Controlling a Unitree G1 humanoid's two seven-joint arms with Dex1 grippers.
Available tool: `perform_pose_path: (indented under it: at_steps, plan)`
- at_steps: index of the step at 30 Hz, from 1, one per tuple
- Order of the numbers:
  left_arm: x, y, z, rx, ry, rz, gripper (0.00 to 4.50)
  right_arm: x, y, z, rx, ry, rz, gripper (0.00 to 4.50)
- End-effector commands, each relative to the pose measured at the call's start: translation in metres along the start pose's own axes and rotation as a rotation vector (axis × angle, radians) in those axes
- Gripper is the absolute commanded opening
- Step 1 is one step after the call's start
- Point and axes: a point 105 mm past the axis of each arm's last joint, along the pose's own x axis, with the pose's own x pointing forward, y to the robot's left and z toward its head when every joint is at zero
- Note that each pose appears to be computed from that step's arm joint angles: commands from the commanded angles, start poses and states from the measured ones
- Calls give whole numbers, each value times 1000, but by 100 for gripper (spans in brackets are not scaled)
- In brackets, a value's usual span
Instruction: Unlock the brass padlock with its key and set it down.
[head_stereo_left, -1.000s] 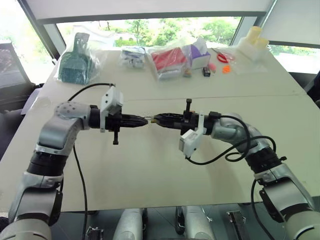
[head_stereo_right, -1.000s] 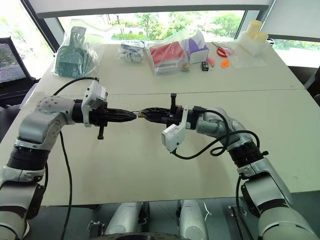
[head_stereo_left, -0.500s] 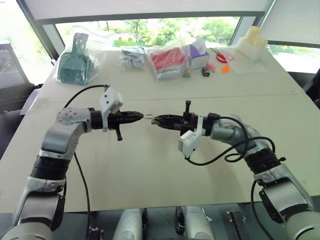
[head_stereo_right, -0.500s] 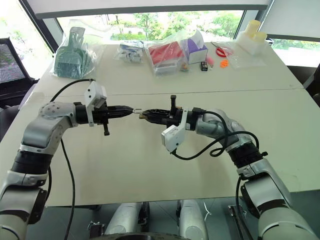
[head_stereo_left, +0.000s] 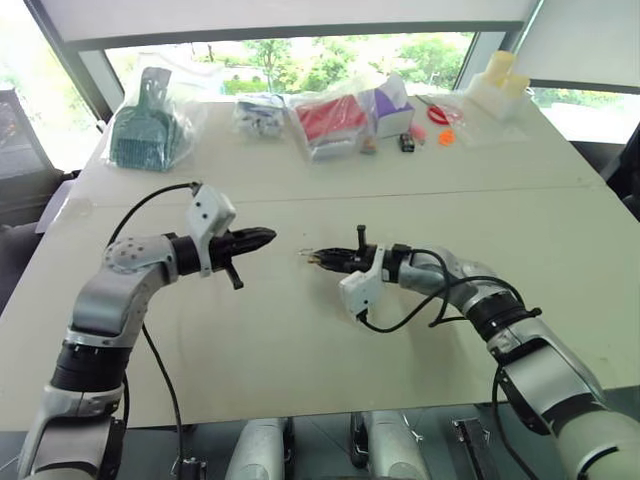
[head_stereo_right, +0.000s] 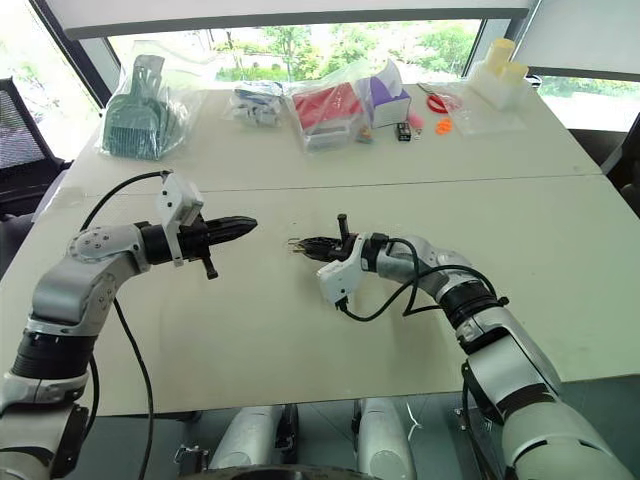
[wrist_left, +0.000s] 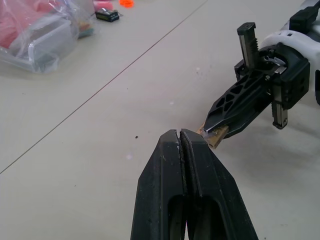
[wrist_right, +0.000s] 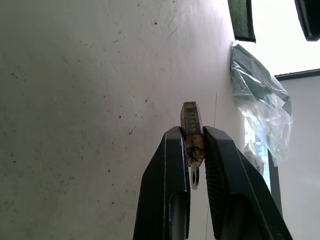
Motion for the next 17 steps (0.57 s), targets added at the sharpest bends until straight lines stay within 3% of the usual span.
perform_pose_path:
  at_steps: [1, 6, 10, 17]
  plan:
    - [-3, 0, 17, 10, -67, 19, 0, -2, 1, 5, 2, -32, 29, 182]
    - [-4, -3, 15, -7, -62, 15, 0, -18, 7, 4, 91, -19, 119, 447]
    - [-8, -7, 14, -40, -70, 13, 0, -40, -2, -3, 230, 51, 169, 447]
    - [-20, -23, 2, -69, -30, -18, 0, -74, -10, -5, 719, 146, 199, 447]
